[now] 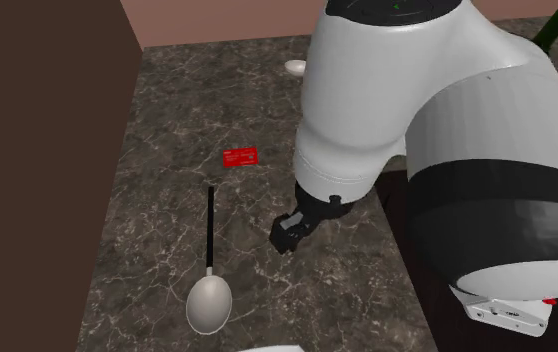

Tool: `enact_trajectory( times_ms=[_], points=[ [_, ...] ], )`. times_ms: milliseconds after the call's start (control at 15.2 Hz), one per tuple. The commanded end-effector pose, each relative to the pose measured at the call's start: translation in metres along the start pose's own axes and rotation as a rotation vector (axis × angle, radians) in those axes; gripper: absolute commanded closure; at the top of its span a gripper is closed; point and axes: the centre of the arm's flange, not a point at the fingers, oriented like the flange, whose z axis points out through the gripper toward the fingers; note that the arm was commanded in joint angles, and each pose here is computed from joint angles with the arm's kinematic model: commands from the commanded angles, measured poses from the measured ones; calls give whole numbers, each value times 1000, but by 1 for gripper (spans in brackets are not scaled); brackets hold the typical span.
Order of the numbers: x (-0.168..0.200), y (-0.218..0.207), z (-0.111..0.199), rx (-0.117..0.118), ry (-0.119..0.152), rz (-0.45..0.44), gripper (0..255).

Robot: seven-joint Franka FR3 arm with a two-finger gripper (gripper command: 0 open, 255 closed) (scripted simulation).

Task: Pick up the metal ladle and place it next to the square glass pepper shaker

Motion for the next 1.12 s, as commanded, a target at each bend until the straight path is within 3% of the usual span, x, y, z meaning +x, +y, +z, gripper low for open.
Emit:
enact_trajectory(
  times_ms=[0, 924, 1056],
  points=[
    [8, -19, 13, 8, 14, 72, 0],
    [106, -134, 98, 42, 106, 536, 0],
    [107, -134, 108, 42, 106, 536, 0]
  ],
)
